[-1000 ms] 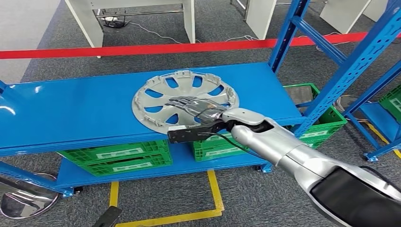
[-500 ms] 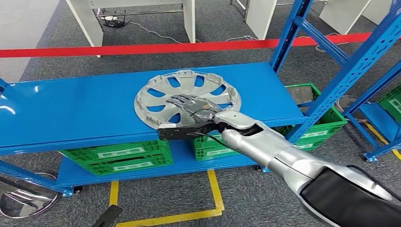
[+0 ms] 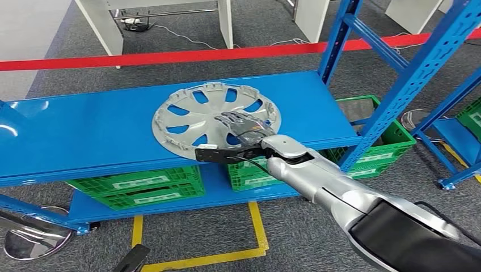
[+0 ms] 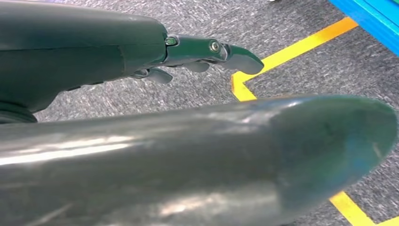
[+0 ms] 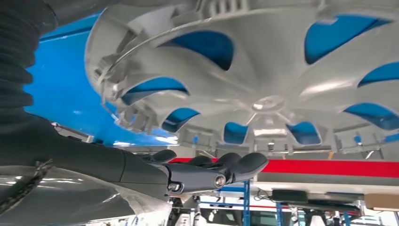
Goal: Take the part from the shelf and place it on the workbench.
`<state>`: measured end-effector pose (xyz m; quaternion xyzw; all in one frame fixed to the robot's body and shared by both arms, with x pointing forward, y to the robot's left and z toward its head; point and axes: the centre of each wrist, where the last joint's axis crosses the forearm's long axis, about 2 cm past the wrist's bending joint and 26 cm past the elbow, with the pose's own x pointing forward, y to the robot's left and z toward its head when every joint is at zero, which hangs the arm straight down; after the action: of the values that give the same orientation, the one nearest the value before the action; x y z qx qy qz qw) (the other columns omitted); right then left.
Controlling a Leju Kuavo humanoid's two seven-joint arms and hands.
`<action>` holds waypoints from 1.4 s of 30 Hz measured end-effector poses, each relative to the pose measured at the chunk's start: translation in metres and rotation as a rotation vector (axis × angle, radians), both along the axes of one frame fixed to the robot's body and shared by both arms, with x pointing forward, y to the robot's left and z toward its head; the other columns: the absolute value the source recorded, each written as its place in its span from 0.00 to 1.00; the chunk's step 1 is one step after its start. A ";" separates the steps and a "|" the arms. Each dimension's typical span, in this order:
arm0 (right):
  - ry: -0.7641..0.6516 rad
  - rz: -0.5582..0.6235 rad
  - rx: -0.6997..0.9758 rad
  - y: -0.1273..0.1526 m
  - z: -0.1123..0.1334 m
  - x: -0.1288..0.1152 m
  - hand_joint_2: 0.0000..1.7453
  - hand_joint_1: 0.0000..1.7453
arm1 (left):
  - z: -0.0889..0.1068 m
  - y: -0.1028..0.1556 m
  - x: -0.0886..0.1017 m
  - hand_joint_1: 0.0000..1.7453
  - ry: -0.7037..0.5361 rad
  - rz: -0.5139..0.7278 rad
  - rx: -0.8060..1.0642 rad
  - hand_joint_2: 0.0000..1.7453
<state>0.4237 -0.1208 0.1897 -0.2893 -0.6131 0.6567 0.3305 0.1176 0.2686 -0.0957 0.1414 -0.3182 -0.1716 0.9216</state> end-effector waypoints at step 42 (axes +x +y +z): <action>0.073 -0.171 -0.128 0.011 0.005 0.006 1.00 0.00 | -0.001 0.000 -0.001 0.00 0.017 0.008 -0.029 0.00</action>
<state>0.4296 -0.1096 0.1950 -0.3369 -0.5302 0.6741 0.3885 0.1161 0.2684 -0.0963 0.1280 -0.3119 -0.1645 0.9270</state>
